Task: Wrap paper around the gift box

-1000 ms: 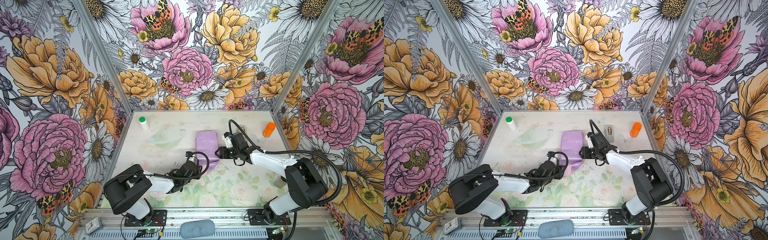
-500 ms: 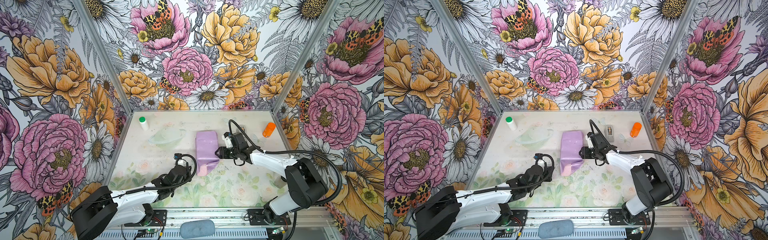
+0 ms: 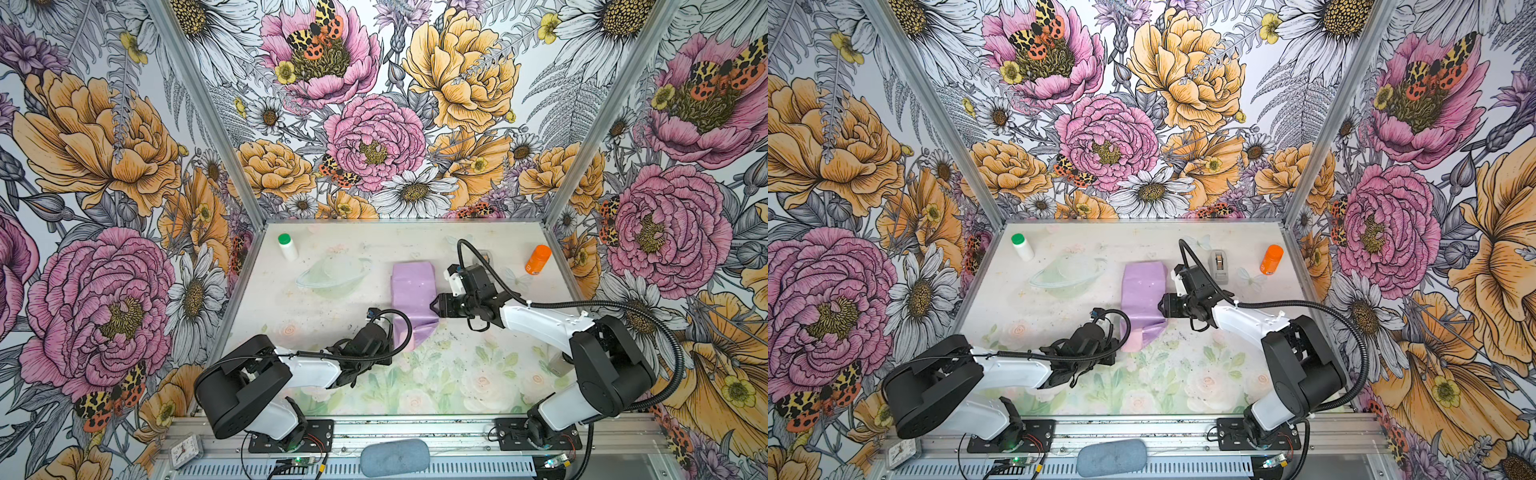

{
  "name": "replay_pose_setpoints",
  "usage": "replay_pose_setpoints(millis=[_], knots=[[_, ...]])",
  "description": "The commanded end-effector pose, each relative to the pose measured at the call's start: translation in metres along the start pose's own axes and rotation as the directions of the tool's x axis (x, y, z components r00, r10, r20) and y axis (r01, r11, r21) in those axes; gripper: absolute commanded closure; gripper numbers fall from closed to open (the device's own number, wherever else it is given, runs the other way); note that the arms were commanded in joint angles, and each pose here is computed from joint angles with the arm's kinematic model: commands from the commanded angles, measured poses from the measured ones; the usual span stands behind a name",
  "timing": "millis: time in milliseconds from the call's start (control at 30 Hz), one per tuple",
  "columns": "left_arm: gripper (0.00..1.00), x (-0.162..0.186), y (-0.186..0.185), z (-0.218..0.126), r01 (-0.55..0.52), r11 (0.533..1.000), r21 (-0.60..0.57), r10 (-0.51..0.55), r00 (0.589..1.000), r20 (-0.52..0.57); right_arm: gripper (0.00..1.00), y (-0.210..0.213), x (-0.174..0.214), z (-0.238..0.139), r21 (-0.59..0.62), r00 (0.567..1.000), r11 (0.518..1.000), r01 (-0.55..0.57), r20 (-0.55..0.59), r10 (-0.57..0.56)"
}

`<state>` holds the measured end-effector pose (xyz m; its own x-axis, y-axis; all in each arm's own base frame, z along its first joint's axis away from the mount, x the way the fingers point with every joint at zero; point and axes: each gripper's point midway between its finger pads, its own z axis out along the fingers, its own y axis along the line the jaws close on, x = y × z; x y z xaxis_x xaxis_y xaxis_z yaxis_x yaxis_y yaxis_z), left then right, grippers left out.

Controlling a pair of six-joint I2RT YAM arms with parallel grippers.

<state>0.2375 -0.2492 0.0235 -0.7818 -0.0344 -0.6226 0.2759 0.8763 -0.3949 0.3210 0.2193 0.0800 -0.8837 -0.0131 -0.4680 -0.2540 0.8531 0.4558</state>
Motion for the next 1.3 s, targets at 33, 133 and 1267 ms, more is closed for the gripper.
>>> replay_pose_setpoints(millis=[33,133,1267], knots=[[1.0,-0.021,-0.033,0.006,-0.038,0.992,0.121,0.033,0.999,0.04,0.43,-0.003,0.016,0.0,0.015,0.999,1.0,0.014,-0.044,-0.013],[1.0,-0.026,-0.041,0.01,-0.051,0.989,0.141,0.045,0.998,0.048,0.44,-0.003,0.016,-0.001,0.014,0.999,1.0,0.015,-0.043,-0.015],[0.94,-0.025,-0.024,0.053,-0.017,0.998,0.067,0.011,0.996,0.086,0.42,0.004,0.01,-0.017,0.013,1.0,1.0,0.023,0.013,-0.023]])
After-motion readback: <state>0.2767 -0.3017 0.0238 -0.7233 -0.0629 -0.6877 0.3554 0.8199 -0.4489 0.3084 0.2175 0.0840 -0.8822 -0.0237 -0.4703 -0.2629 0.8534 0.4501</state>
